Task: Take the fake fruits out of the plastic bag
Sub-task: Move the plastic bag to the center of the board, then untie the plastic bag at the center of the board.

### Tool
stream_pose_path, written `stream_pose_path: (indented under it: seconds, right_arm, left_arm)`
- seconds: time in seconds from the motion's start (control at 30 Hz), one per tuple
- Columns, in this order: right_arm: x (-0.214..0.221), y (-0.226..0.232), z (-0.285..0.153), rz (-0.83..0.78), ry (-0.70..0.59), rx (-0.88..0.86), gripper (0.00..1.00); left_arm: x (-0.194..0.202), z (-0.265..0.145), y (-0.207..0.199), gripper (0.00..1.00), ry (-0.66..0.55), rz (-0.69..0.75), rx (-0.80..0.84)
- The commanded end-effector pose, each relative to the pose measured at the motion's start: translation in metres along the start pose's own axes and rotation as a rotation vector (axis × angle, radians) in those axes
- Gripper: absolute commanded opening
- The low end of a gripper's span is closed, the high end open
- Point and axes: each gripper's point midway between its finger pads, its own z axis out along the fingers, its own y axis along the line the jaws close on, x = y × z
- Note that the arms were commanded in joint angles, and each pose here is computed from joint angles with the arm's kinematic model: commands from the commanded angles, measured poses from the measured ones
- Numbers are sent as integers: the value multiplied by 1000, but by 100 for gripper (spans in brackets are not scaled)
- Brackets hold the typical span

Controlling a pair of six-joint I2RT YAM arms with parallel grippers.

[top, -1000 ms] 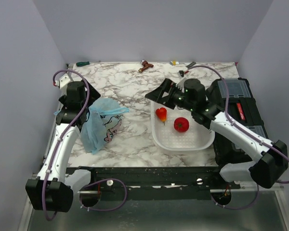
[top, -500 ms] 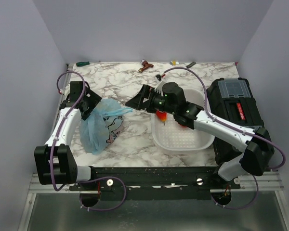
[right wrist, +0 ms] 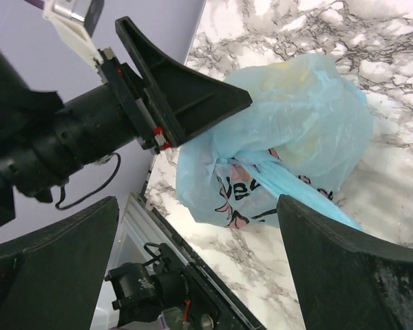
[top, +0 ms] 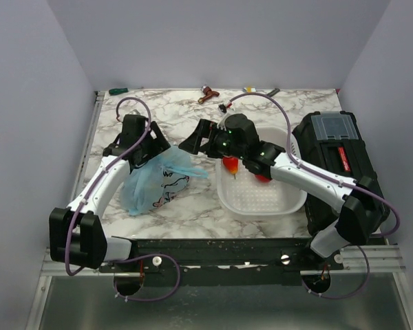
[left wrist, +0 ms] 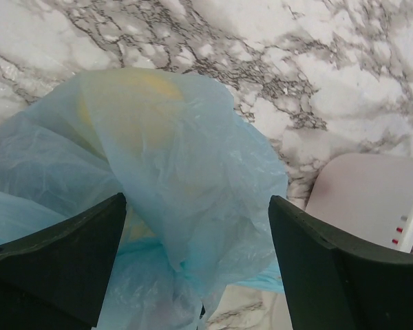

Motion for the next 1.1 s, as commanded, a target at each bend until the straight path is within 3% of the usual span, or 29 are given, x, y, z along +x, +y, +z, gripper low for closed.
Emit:
stream_pose_path:
  seconds: [0.0,0.23,0.43,0.63,0.87,0.97,1.07]
  right_arm:
    - [2,-9,-3,-39,-1,45,100]
    - [1,-20,-24,-70,-38,83,100]
    - [-9,-22,-37,-101,-80,114,100]
    - [-16,-11,-49,-85,-105,87,100]
    - [-9,-7,-47,-37,-88,50,100]
    - [-2,0,-42,-30,-60,14,100]
    - [0,1,-35,-39,-41,26,100]
  left_arm:
    - [-2,-13,-17,83,-81,227,5]
    - [28,-44,-23,83,-10,243,119]
    - [27,-79,-14,88,-100,435,185]
    - [23,-62,27,90,-104,549,-26]
    - [49,-38,25,90,37,650,-32]
    - [50,-37,24,84,39,643,-27]
    - [51,-38,28,69,33,642,-38]
